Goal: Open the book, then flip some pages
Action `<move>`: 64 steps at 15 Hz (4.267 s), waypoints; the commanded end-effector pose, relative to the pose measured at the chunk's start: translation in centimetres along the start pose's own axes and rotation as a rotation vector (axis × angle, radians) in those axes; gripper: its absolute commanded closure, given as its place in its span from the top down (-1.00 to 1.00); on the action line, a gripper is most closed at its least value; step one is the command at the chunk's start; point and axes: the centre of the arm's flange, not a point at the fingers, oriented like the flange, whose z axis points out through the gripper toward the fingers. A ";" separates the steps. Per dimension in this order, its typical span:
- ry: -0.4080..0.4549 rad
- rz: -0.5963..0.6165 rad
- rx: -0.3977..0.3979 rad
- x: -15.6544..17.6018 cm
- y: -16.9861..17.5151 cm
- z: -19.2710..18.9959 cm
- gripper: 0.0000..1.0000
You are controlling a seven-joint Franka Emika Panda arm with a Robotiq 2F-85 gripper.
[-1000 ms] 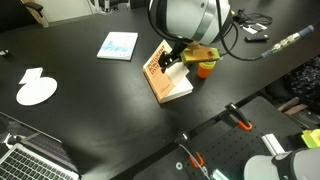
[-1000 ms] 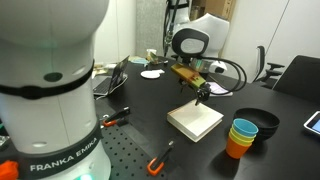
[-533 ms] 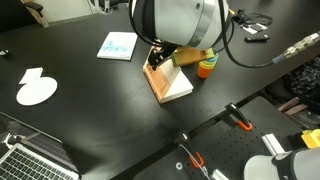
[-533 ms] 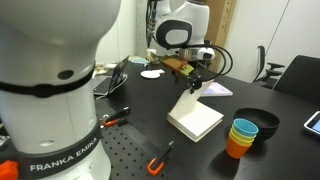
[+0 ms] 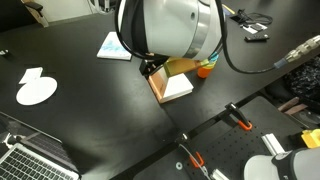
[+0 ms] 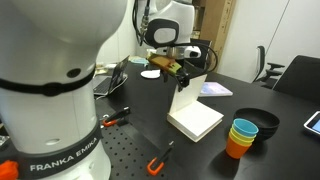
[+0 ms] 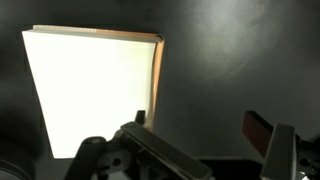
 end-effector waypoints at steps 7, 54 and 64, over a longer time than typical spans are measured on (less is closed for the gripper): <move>0.013 -0.106 0.043 -2.5 -6.3 -1.8 1.00; -0.360 0.474 0.167 -1.2 22.2 12.7 1.00; -0.357 0.426 0.180 -0.5 20.3 13.0 1.00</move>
